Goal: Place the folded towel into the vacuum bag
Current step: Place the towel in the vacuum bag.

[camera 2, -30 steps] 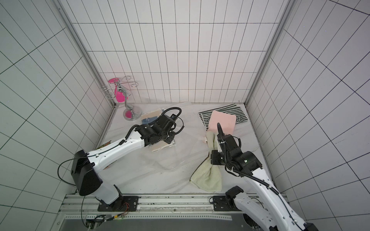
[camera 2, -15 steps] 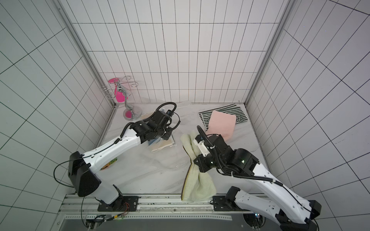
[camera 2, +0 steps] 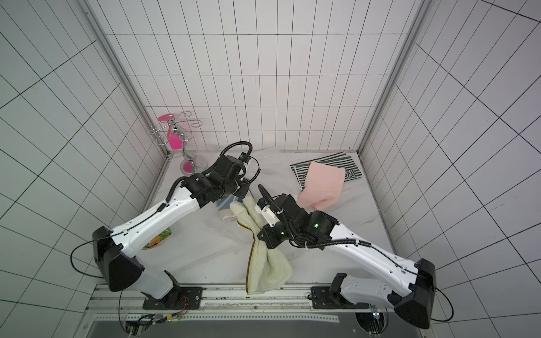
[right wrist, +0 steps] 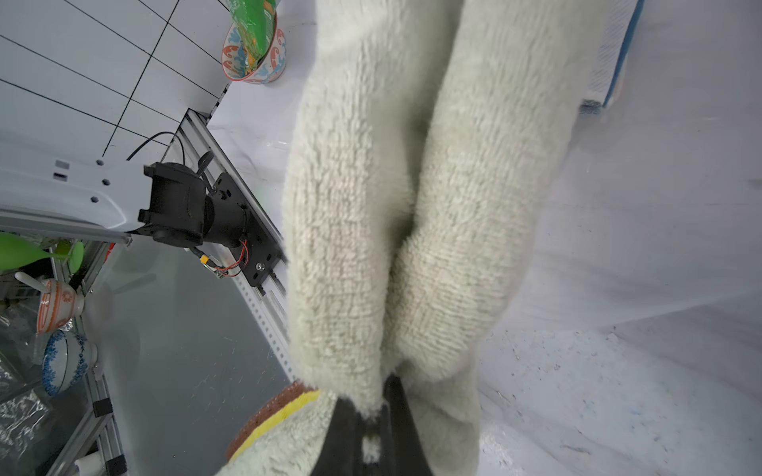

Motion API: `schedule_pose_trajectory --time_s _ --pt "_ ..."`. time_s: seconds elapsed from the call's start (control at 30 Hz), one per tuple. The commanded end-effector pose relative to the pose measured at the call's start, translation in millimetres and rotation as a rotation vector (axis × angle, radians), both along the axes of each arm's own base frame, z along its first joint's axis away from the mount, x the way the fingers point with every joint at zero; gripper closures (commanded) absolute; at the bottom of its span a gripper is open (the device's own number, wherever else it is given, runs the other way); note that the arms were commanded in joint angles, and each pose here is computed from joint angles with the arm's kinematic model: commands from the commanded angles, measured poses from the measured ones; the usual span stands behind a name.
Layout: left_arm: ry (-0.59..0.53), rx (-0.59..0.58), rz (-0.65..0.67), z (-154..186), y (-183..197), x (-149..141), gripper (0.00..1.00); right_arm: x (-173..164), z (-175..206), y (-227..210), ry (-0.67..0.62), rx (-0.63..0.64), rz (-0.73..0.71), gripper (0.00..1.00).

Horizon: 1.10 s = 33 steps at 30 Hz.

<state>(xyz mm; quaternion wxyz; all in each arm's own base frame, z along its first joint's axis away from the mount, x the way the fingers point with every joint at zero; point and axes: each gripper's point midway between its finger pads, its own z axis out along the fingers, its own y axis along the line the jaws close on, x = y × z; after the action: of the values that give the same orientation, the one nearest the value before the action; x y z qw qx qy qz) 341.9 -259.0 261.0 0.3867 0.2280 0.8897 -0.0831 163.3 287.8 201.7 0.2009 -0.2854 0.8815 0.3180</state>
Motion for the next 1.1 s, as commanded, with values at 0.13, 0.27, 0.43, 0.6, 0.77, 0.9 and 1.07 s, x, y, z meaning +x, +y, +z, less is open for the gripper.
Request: schedule_pose_trajectory --time_s 0.13,0.27,0.43,0.6,0.77,0.9,1.07 --pt "-0.047 -0.108 -0.062 34.1 -12.5 -12.8 1.00 65.1 -20.9 31.5 0.033 0.094 -0.045 1.00" --pt "-0.035 -0.091 -0.086 27.0 -19.9 -23.7 1.00 82.2 2.3 49.5 -0.038 0.152 -0.074 1.00" --pt "-0.015 -0.107 -0.117 26.8 -22.7 -37.7 1.00 100.2 29.8 60.0 -0.131 0.179 -0.070 1.00" --pt "0.020 -0.132 -0.157 16.7 -30.6 -52.9 1.00 112.5 4.4 88.3 -0.085 0.184 0.020 1.00" --pt "0.050 -0.120 -0.150 -1.3 -30.9 -53.4 1.00 134.3 -7.9 99.0 -0.051 0.253 -0.012 1.00" --pt "0.044 -0.109 -0.135 6.2 -24.2 -54.4 1.00 117.4 42.2 84.9 -0.152 0.187 0.005 1.00" --pt "0.007 -0.142 -0.142 13.0 -25.5 -50.3 1.00 80.2 -29.4 48.8 0.051 0.031 0.024 1.00"
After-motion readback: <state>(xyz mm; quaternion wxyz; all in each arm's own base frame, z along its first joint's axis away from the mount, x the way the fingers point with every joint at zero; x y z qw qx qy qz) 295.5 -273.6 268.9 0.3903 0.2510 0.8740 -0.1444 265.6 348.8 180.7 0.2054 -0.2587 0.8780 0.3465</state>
